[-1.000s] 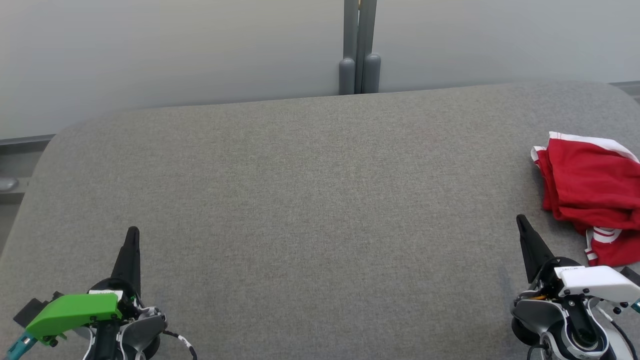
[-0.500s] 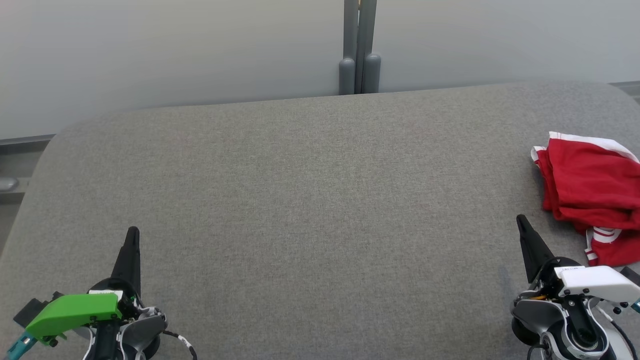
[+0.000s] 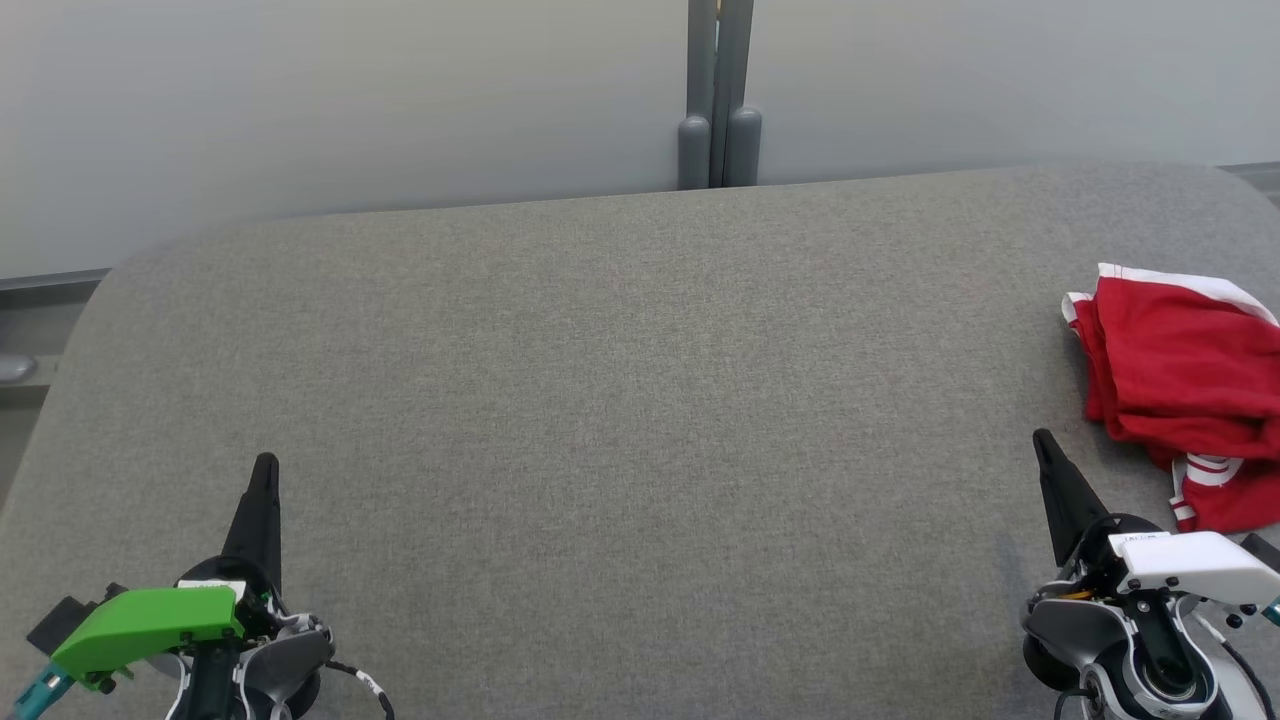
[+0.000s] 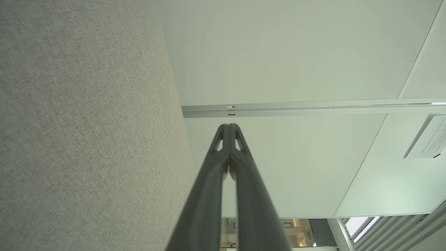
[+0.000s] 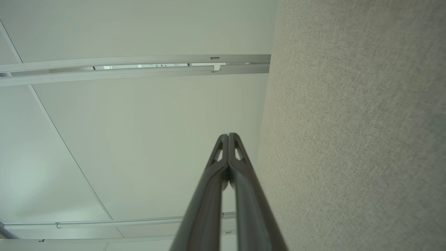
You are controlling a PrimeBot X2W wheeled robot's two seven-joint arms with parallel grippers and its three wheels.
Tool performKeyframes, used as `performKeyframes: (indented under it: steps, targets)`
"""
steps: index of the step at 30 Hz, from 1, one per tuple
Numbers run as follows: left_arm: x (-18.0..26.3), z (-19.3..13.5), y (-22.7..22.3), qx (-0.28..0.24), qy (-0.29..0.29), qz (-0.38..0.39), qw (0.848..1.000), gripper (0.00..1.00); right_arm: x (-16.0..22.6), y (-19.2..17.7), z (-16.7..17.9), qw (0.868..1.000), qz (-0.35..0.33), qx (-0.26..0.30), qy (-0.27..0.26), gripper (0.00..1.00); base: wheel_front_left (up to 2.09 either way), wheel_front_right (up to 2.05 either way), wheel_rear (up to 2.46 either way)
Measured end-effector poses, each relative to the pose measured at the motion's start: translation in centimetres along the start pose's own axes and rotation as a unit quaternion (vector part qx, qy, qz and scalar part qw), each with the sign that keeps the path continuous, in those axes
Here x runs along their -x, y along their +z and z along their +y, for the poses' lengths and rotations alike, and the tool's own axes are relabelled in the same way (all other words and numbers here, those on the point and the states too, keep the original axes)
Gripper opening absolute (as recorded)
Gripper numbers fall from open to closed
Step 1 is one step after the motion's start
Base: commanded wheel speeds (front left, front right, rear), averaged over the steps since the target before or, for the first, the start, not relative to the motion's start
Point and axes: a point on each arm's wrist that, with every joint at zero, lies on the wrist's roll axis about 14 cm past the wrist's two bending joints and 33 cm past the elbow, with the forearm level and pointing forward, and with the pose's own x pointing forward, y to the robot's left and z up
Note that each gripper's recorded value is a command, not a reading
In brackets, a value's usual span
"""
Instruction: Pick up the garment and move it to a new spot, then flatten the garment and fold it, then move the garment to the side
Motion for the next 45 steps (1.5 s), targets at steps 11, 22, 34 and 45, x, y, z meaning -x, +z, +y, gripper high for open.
performKeyframes:
  steps: [11,22,34,45]
  targets:
    - [0.00,0.00,0.00,0.000,0.000,0.000,1.000,0.00,0.00,0.00,0.00,1.000,0.000,0.000,0.000,0.00,0.00,0.00,0.00]
    - [0.00,0.00,0.00,0.000,0.000,0.000,1.000,0.00,0.00,0.00,0.01,1.000,0.000,0.000,0.000,0.00,0.00,0.00,0.00]
    - [0.00,0.01,0.00,0.000,0.000,0.000,1.000,0.00,-0.01,0.00,0.00,1.000,0.000,0.000,0.000,0.00,0.00,0.00,0.00]
    - [0.00,0.00,0.00,0.000,0.000,0.000,1.000,0.00,0.00,0.00,0.01,1.000,0.000,0.000,0.000,0.00,0.00,0.00,0.00]
